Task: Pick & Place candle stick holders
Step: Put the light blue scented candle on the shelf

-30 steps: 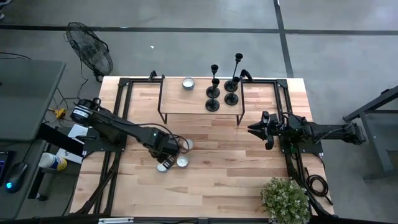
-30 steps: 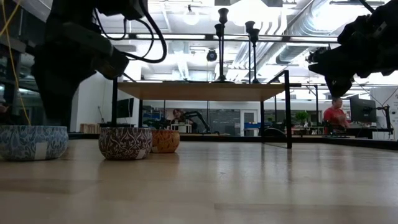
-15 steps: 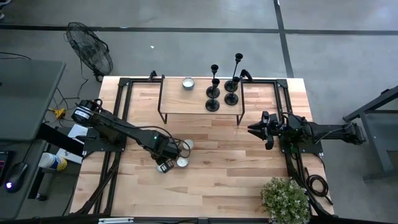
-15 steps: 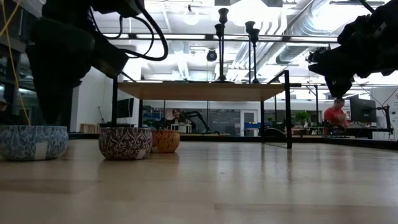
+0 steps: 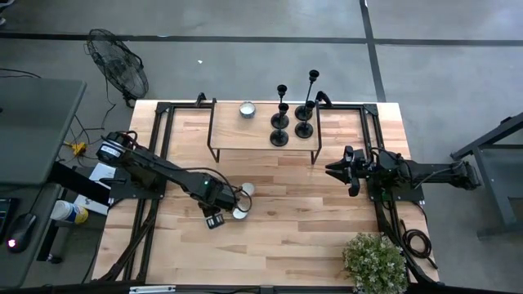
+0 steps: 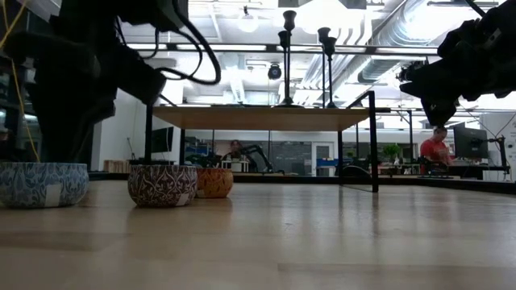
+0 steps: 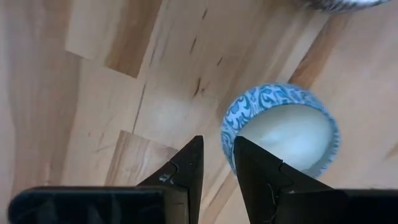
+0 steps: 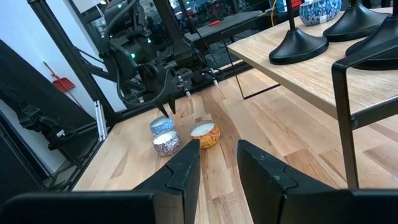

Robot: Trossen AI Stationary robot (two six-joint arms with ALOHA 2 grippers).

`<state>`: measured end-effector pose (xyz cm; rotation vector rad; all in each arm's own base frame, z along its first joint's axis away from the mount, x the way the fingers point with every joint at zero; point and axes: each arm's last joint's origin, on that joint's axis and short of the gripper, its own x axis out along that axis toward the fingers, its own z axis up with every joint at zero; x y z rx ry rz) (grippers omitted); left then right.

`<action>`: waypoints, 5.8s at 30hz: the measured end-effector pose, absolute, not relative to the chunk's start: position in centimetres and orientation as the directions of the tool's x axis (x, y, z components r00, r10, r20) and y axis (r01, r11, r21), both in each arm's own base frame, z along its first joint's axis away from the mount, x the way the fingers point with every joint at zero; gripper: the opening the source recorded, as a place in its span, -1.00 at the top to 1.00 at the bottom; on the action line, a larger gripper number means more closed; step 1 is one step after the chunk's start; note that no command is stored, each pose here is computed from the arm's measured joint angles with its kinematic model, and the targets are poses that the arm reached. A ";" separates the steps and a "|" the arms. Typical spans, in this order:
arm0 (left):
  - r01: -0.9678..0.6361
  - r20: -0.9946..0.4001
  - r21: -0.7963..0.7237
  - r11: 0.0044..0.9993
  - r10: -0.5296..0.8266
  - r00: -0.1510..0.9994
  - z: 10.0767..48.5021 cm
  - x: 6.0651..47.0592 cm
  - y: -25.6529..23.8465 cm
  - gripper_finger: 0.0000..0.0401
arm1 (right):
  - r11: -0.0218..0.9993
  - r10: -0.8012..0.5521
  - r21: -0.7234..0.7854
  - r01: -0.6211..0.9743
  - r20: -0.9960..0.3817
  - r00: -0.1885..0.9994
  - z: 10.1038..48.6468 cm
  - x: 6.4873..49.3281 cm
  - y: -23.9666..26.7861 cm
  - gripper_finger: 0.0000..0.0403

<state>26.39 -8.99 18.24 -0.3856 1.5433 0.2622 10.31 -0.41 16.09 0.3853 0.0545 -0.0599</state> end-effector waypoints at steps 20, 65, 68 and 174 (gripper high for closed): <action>-0.372 -0.997 -0.067 0.926 -0.073 -0.001 17.8 26.5 -9.0 0.57 | 0.925 -0.048 0.374 0.068 -0.065 0.997 16.1 10.3 -0.4 0.51; -0.547 -0.991 -0.085 0.833 -0.125 -0.036 20.1 26.9 -9.4 1.00 | 0.925 -0.048 0.374 0.068 -0.064 0.997 16.1 10.3 -0.4 0.51; -0.567 -0.990 -0.084 0.819 -0.133 -0.045 21.1 27.1 -9.5 1.00 | 0.925 -0.048 0.374 0.069 -0.065 0.997 16.1 10.3 -0.4 0.51; -0.444 -0.947 0.201 0.873 0.290 0.140 33.7 27.3 22.6 1.00 | 0.925 -0.048 0.374 0.068 -0.065 0.997 16.1 10.3 -0.4 0.51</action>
